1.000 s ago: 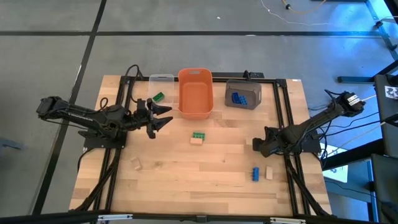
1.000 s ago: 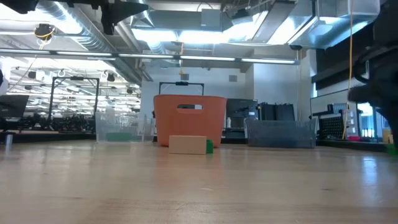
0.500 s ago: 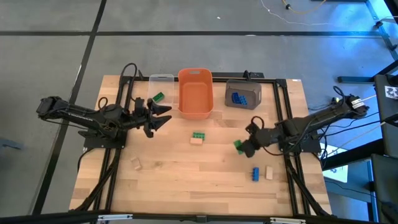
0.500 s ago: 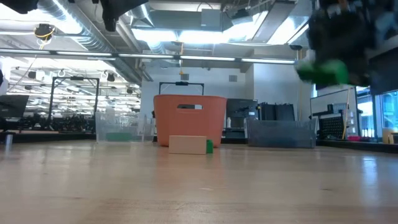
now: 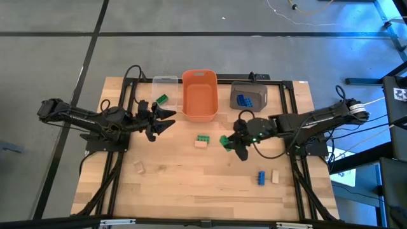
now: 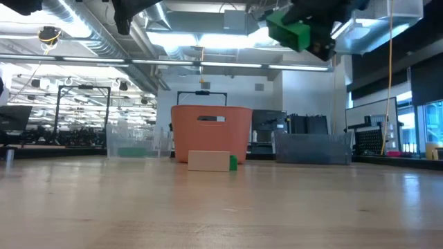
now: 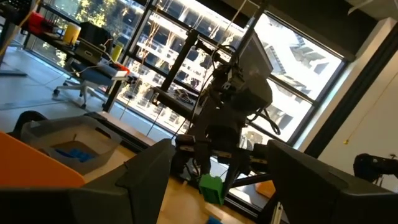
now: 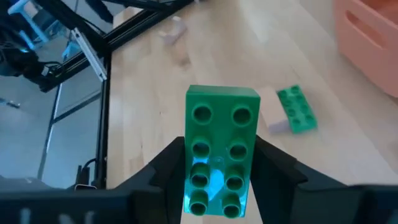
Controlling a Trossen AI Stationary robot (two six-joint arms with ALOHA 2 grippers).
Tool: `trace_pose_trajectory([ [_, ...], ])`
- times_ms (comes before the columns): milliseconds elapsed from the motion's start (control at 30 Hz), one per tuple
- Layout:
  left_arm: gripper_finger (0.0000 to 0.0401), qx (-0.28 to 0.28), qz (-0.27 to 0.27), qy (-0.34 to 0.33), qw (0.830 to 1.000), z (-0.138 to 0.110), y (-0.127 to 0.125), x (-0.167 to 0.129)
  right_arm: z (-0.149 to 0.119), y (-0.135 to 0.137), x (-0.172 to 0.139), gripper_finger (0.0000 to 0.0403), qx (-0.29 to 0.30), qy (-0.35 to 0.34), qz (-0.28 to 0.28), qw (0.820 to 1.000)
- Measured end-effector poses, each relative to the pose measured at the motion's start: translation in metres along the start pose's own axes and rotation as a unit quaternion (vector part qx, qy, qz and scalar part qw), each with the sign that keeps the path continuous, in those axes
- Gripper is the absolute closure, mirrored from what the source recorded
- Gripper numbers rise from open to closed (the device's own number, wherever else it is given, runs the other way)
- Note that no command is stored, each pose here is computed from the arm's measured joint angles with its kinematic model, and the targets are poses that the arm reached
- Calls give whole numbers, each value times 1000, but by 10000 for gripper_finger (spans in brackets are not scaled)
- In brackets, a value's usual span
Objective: Sort & place blocks by color
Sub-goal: Put the bottom green game piece into the transparent bin
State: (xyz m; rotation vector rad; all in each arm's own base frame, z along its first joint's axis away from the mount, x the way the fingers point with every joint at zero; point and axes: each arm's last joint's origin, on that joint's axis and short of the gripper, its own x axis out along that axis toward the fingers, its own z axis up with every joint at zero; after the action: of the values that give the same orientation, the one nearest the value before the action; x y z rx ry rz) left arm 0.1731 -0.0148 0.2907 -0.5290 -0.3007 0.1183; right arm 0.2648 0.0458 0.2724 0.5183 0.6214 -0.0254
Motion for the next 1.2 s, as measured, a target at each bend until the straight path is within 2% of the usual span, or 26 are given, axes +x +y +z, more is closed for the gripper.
trace_pose_trajectory([
  [200, 147, 0, 0, 0, 1000, 0, 0, 0, 6, 3, 15, 264, -9, 4, 47, 999],
  [567, 147, 1, 0, 1, 1000, 0, 0, 0, 11, 5, 18, 264, -24, -23, 63, 997],
  [667, 147, 1, -13, 8, 1000, -1, -1, 0, 14, 6, 18, 264, -25, -36, 68, 997],
  [800, 147, 2, -27, 17, 999, -1, -1, 0, 23, 7, 16, 264, -32, -75, 83, 993],
  [1033, 147, 12, -16, 19, 1000, 0, 4, 2, 43, 2, 11, 264, -48, -160, 99, 981],
  [1200, 147, 19, -9, 36, 999, -4, 12, 12, 50, -8, 20, 264, -85, -183, 80, 976],
])
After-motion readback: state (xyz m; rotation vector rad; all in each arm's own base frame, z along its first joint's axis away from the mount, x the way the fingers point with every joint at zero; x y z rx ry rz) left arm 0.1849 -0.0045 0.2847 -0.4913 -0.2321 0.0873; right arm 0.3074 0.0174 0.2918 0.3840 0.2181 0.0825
